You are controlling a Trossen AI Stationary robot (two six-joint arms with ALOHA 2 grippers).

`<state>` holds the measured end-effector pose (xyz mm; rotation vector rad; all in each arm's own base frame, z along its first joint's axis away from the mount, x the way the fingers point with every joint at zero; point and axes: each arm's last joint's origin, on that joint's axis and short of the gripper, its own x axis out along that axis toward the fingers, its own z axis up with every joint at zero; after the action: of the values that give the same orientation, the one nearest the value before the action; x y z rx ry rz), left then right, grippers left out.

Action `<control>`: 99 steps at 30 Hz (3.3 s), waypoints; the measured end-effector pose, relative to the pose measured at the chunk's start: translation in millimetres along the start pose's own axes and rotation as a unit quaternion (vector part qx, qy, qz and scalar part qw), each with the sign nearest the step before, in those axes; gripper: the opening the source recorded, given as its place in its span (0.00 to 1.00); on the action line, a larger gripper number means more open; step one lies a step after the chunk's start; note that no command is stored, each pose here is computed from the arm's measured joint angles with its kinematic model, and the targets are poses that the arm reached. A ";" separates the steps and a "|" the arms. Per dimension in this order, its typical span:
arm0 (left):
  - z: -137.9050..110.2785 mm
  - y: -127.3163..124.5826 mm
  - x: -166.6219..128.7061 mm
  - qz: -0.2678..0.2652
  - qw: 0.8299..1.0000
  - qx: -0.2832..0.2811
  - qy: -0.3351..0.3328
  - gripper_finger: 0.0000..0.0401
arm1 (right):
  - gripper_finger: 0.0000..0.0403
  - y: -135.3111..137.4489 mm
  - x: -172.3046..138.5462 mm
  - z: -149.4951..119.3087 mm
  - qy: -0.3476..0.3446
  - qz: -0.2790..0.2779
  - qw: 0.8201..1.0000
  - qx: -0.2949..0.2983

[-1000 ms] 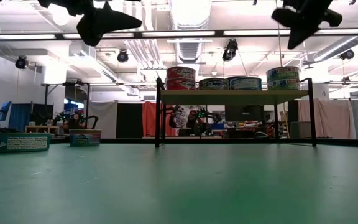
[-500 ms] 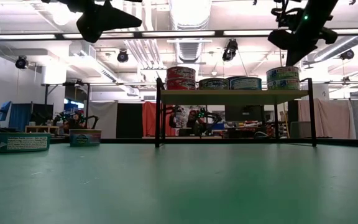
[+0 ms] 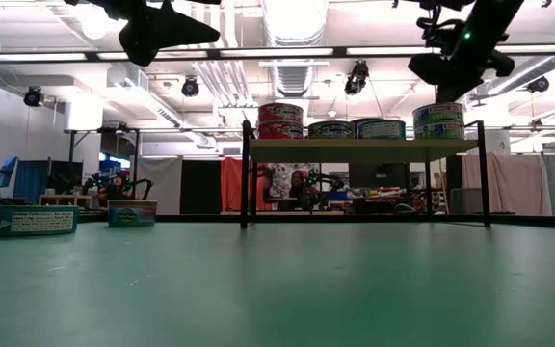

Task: Stack canned seafood by type on shelf
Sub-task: Stack the green tuna can on top of the other green tuna can on the shelf, then stack the green/blue tuna can on top of the other green/blue tuna can on the shelf

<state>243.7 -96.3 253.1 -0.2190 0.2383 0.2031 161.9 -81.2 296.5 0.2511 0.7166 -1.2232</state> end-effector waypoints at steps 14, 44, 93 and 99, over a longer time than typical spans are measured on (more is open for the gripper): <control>0.2 0.0 -0.1 0.000 1.000 0.000 -0.001 0.58 | 0.02 5.9 5.6 -0.9 0.002 0.010 1.000 0.000; 0.1 0.1 -0.2 0.000 1.000 -0.002 -0.001 0.58 | 0.02 2.7 -4.1 9.2 -0.013 0.028 0.999 0.008; -61.5 36.9 -29.1 0.217 0.874 -0.280 0.334 0.58 | 0.02 84.8 -89.3 -84.4 -0.148 0.229 0.959 -0.076; -42.2 39.4 -39.4 0.321 0.840 -0.250 0.358 0.58 | 0.02 93.7 -86.6 -88.0 -0.149 0.222 0.960 -0.083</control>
<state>188.5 -75.5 215.6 -0.7396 1.0174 0.8627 202.2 65.2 265.5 0.0770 0.4620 -0.7460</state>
